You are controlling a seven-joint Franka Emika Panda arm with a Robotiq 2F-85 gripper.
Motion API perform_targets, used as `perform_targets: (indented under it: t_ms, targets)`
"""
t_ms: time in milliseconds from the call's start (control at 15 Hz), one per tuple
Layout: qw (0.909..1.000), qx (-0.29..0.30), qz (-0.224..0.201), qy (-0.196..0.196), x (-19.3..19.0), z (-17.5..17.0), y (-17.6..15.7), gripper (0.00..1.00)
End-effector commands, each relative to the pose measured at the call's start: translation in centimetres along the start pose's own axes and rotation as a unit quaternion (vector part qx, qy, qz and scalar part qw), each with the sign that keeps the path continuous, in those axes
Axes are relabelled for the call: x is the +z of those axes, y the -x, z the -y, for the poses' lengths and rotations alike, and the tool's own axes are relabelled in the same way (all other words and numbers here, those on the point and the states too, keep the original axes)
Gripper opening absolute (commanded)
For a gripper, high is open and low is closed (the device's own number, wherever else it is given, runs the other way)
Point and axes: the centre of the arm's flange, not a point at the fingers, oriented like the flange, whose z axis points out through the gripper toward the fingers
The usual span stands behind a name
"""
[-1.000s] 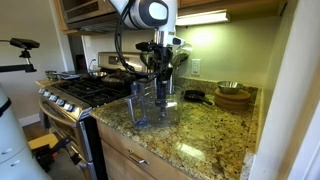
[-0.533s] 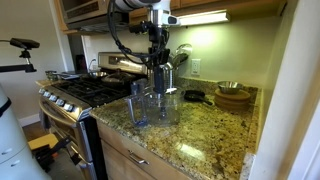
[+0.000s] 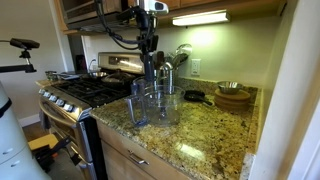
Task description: Remove the black object out of the jar
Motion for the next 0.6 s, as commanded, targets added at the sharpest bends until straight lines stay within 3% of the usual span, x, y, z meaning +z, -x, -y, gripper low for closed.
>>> perform_targets:
  t_ms: [0,533]
  targets:
    - [0.9999,-0.008,-0.003,-0.013,-1.4,2.9,3.6,0.19]
    - [0.9999,0.004,0.016,-0.003,3.4,9.4,9.4,0.19]
